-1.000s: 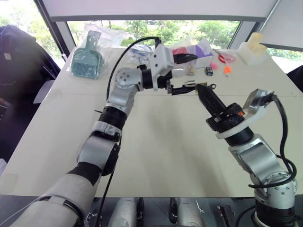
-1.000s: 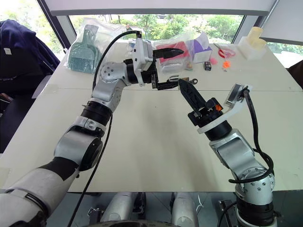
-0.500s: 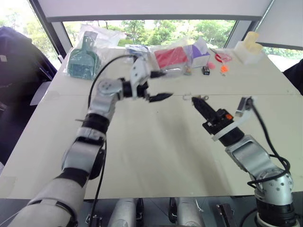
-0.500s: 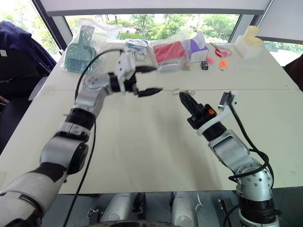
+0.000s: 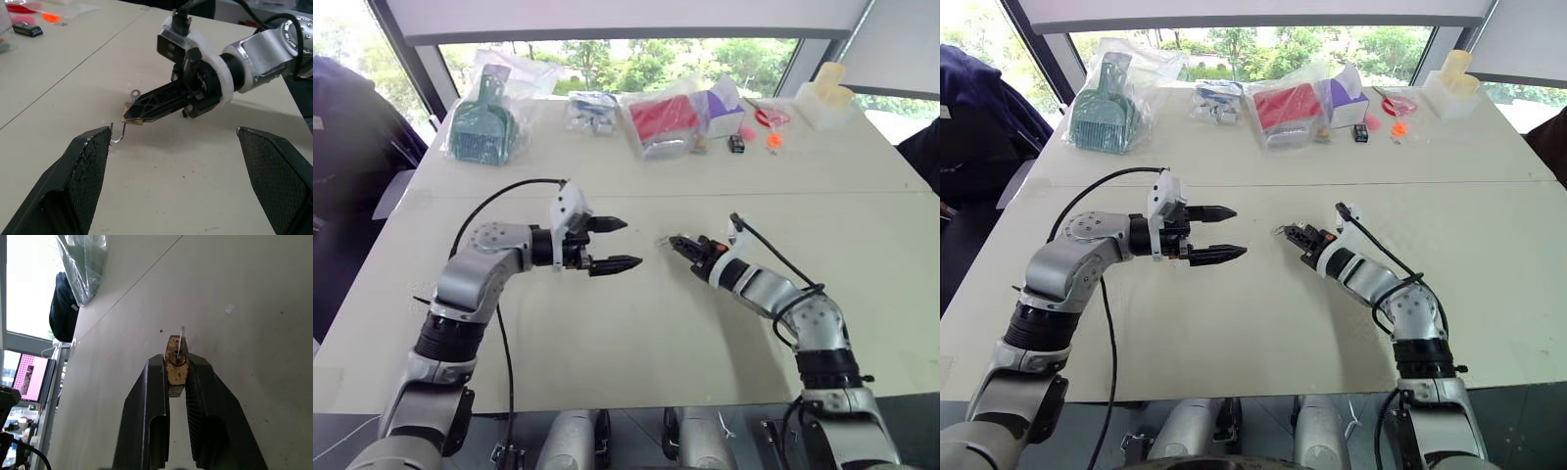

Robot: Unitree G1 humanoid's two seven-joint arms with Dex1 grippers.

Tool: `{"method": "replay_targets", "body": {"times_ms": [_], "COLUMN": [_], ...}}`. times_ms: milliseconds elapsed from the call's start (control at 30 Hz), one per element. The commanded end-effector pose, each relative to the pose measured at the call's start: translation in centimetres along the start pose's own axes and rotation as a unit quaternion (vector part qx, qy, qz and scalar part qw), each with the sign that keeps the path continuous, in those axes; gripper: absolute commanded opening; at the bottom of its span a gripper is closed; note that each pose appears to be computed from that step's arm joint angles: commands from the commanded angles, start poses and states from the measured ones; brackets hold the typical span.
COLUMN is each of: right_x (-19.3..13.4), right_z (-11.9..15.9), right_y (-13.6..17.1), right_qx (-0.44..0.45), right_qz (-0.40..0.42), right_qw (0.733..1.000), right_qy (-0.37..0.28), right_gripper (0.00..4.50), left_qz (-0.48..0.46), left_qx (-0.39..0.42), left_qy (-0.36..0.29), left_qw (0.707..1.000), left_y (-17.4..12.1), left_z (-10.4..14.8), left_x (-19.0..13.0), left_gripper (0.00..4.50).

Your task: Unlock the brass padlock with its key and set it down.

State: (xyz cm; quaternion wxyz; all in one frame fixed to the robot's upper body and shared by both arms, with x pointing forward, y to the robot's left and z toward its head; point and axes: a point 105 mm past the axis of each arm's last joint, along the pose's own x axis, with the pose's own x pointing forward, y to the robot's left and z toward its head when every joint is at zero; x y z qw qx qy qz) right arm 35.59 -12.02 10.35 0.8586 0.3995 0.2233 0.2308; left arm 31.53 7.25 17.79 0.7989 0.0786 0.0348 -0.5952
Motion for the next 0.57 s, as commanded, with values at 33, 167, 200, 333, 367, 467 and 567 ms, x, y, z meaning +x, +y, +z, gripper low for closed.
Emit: {"method": "replay_targets", "body": {"times_ms": [33, 167, 200, 333, 367, 467, 567], "right_x": [-0.3, -2.3, -3.0, -6.5, -8.0, -11.2, -13.4], "right_z": [0.2, 0.7, 0.7, 1.0, 1.1, 1.0, 1.3], "right_y": [-1.0, -1.1, -1.0, 0.3, 0.8, 2.2, 4.0], "right_qx": [-0.010, -0.069, -0.092, -0.212, -0.256, -0.343, -0.390], "right_qz": [-0.011, -0.027, -0.033, -0.051, -0.058, -0.057, -0.028], "right_qw": [1.000, 0.997, 0.995, 0.975, 0.964, 0.936, 0.920], "right_qy": [0.008, 0.015, 0.018, 0.029, 0.035, 0.044, 0.025], "right_gripper": [1.86, 3.89, 4.45, 4.45, 4.45, 4.45, 4.45], "left_qz": [0.011, 0.015, 0.015, 0.018, 0.021, 0.024, 0.030], "left_qx": [0.016, 0.016, 0.016, 0.019, 0.016, 0.010, -0.001], "left_qy": [-0.014, -0.012, -0.011, -0.008, -0.008, -0.006, -0.001], "left_qw": [1.000, 1.000, 1.000, 1.000, 1.000, 1.000, 1.000], "left_y": [0.0, 0.2, 0.3, 0.5, 0.6, 0.5, 0.3], "left_z": [1.3, 1.3, 1.3, 1.2, 1.1, 0.8, 0.2], "left_x": [-0.6, -0.6, -0.6, -0.8, -0.9, -1.1, -1.3], "left_gripper": [4.33, 4.33, 4.33, 4.33, 4.33, 4.33, 4.33]}}
